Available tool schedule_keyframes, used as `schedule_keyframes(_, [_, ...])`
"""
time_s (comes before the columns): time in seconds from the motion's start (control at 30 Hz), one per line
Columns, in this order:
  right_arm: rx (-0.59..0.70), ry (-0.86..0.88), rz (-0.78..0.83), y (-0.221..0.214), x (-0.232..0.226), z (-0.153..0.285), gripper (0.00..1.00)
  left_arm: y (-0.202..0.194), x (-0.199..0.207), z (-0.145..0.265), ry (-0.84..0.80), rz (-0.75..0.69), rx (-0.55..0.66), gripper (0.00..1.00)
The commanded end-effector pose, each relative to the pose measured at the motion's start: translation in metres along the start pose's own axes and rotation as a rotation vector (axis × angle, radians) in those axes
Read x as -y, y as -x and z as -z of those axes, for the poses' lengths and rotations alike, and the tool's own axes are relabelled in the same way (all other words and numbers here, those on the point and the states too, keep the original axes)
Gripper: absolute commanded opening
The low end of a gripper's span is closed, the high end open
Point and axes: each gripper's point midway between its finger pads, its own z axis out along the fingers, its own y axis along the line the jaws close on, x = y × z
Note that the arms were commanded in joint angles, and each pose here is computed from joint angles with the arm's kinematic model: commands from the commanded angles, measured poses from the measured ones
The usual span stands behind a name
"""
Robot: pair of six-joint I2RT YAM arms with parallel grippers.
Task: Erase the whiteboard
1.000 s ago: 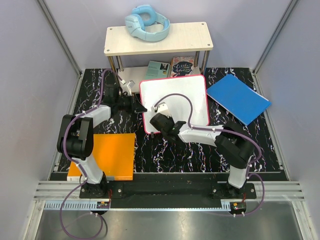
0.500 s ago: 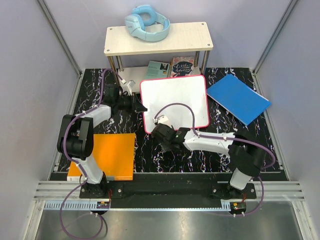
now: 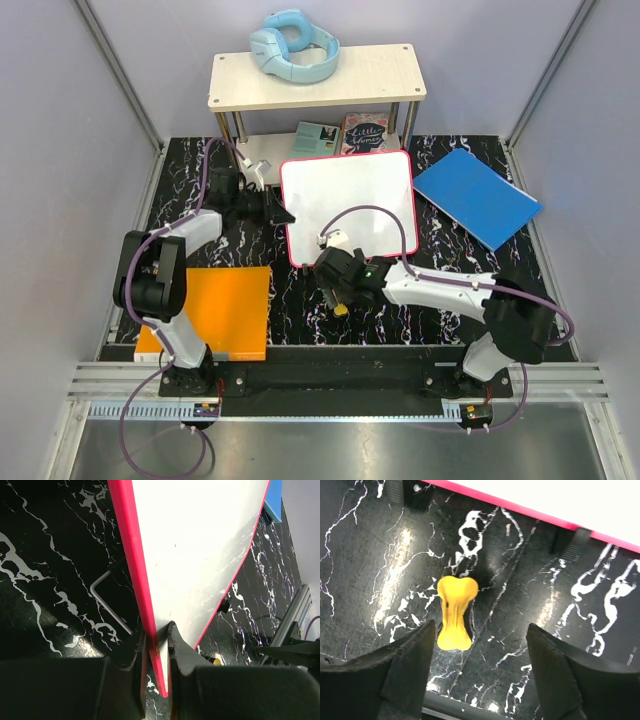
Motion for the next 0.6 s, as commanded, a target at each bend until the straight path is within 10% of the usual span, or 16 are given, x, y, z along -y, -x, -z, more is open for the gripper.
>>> schedule_keyframes(0.0, [0.092,-0.042,-0.054,0.018,0.013,0.02,0.84,0.018,-0.025,0.009,0.18,-0.118,0.079,0.11])
schedule_keyframes(0.17, [0.13,-0.042,-0.083,0.026,0.018,0.033,0.94,0.02,-0.032,0.018,0.255,-0.122,0.102,0.35])
schedule_keyframes(0.57, [0.169,-0.087,-0.111,0.031,0.032,0.043,0.99,0.031,-0.065,0.054,0.489,-0.078,0.181,0.38])
